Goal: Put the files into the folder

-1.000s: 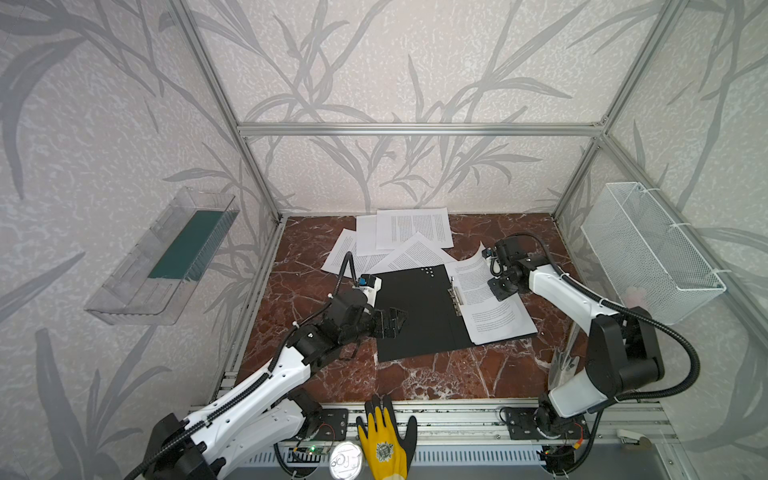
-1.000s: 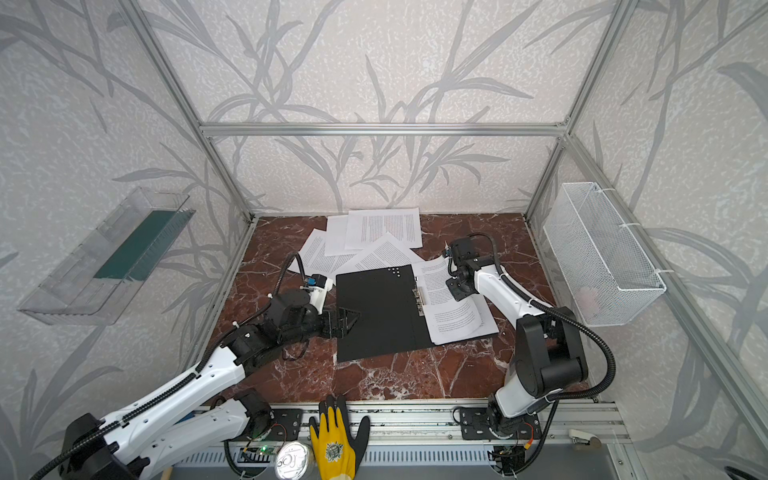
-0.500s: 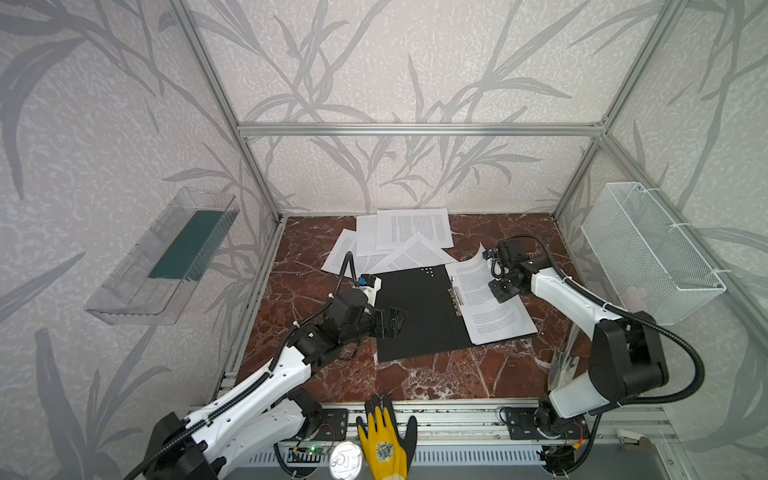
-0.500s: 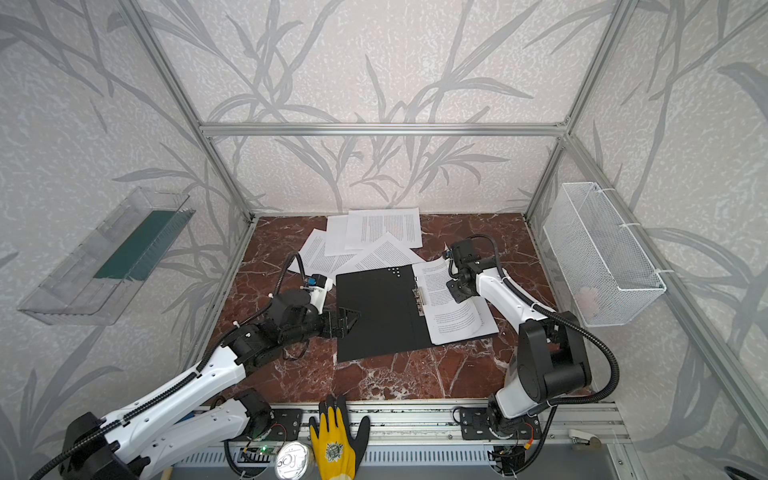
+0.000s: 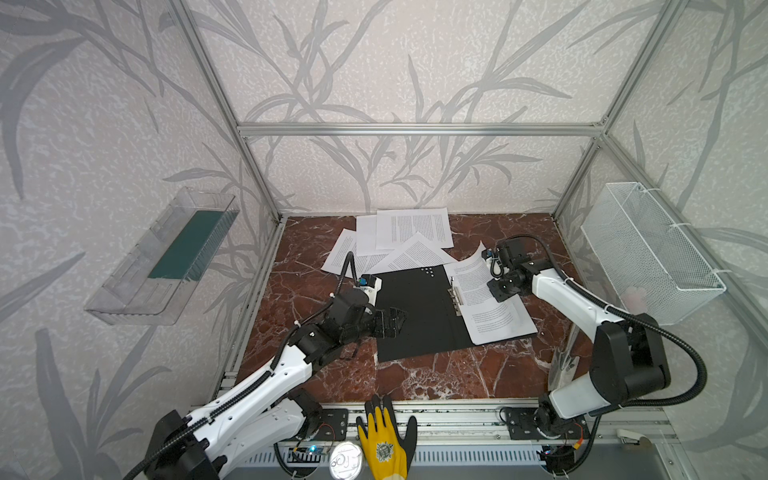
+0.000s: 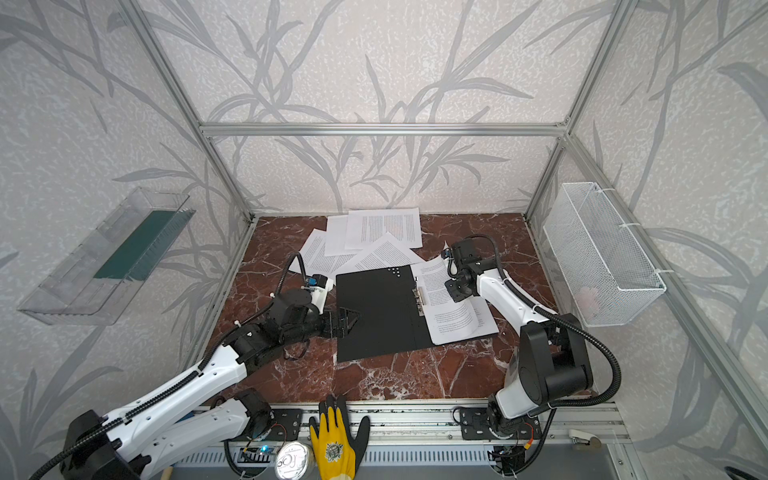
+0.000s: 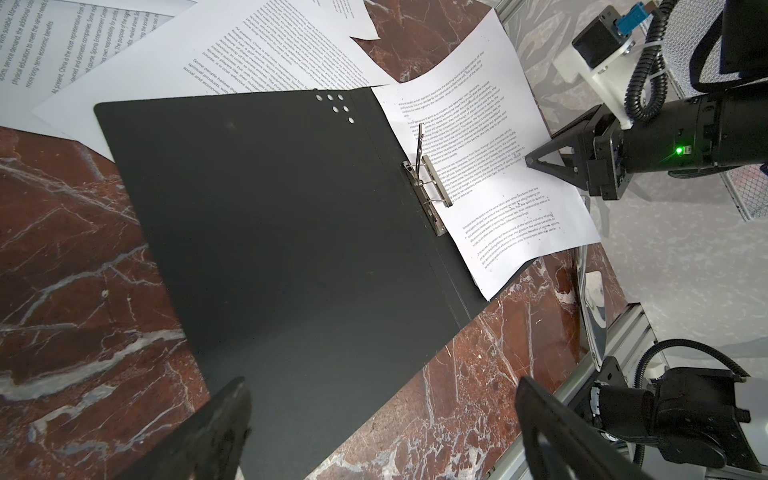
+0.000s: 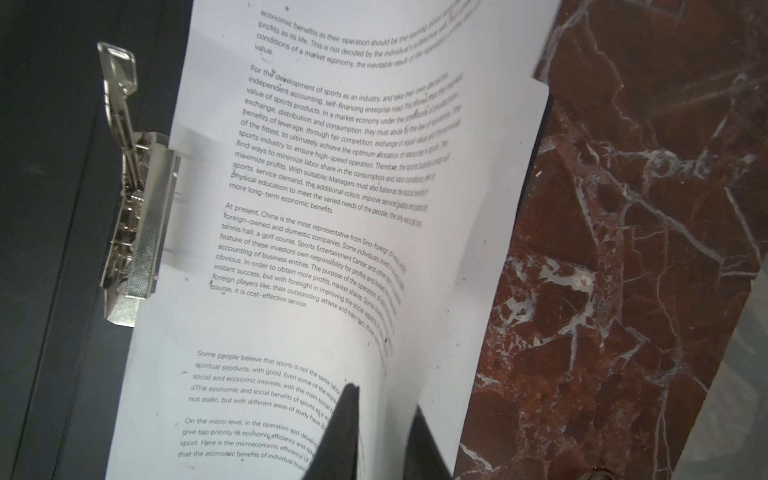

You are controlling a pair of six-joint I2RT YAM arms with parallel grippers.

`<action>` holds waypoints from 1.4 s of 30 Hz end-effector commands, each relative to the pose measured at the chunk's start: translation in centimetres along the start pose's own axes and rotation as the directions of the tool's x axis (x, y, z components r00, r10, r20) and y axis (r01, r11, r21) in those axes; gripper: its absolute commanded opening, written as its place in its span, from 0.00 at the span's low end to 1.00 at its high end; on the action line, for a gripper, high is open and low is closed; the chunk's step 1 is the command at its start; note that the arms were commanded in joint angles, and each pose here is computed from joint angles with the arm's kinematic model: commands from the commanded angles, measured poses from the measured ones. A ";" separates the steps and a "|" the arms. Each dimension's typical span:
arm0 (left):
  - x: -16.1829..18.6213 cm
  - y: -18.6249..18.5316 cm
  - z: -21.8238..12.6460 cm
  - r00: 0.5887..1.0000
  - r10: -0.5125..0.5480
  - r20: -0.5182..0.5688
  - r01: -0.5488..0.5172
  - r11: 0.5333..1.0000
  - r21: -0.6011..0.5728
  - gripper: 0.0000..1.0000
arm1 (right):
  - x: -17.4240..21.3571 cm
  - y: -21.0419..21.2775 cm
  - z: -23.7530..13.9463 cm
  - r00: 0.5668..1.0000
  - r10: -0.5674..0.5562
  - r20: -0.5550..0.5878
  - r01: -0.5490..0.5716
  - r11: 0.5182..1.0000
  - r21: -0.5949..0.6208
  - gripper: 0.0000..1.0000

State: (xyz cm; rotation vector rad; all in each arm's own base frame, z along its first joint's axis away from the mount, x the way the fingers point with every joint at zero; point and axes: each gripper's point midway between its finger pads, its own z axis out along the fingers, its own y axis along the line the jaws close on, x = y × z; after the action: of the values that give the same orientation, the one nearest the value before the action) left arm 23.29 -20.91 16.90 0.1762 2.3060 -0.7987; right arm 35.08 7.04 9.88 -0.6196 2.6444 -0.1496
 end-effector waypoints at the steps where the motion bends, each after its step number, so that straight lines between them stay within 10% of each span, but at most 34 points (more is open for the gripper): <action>1: 0.3 0.5 0.2 1.000 0.020 -0.001 -0.020 1.000 -0.018 0.99 | 0.3 -0.3 0.0 1.000 0.019 -0.011 -0.019 1.000 0.016 0.39; 6: 0.3 0.6 0.2 1.000 0.020 0.003 -0.020 0.999 -0.028 0.99 | -0.1 -1.7 -0.6 0.998 0.055 -0.002 -0.054 0.995 0.089 0.99; 12: -0.1 1.7 -0.4 0.999 0.013 0.037 -0.010 0.996 -0.086 0.99 | -2.3 -5.3 -4.8 0.957 0.249 0.151 -0.276 0.941 0.196 0.99; 16: -0.6 3.3 -1.3 0.995 -0.011 0.101 0.027 0.986 -0.163 0.99 | -2.7 -5.0 -5.9 0.819 0.545 0.180 -0.540 0.838 -0.079 0.99; 27: -3.0 8.6 -5.8 0.903 -0.144 0.404 0.274 0.919 -0.284 0.99 | -7.3 5.3 -10.3 0.834 0.487 0.261 -0.372 0.844 -0.386 0.99; 42: -9.6 17.5 1.2 0.773 -0.510 0.377 0.616 0.745 -0.256 0.94 | -3.4 14.3 -7.6 0.878 0.338 0.340 -0.177 0.888 -0.425 0.99</action>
State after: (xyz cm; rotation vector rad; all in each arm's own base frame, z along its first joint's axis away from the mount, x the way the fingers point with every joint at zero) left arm 34.69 -6.52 12.94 -0.7423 2.2346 -0.4591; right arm 28.25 19.79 13.33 -0.3504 2.4412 0.4805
